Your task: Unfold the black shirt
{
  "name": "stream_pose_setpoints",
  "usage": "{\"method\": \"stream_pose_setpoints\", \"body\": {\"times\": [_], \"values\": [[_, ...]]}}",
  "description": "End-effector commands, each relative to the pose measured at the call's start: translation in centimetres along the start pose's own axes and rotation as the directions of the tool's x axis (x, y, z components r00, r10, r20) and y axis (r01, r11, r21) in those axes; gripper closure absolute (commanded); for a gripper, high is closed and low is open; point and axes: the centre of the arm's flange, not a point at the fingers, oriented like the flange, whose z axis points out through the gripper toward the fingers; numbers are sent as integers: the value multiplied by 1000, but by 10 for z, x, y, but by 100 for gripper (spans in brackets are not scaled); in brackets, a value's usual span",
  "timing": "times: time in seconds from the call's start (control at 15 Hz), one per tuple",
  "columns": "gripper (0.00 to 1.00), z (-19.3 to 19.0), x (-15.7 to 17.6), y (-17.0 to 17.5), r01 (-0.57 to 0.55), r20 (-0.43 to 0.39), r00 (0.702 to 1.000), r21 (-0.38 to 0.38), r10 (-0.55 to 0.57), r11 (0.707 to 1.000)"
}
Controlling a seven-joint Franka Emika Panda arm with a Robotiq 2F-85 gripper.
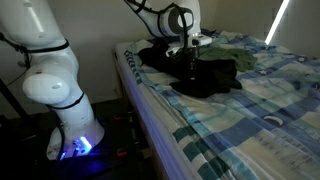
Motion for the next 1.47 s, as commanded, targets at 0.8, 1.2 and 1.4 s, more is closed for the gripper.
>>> {"method": "stream_pose_setpoints", "body": {"times": [0.8, 1.2, 1.4], "values": [[98, -67, -30, 111, -109, 79, 987, -321, 141, 941], [98, -67, -32, 127, -118, 101, 982, -345, 162, 931], [98, -59, -30, 120, -84, 134, 982, -337, 136, 938]]}}
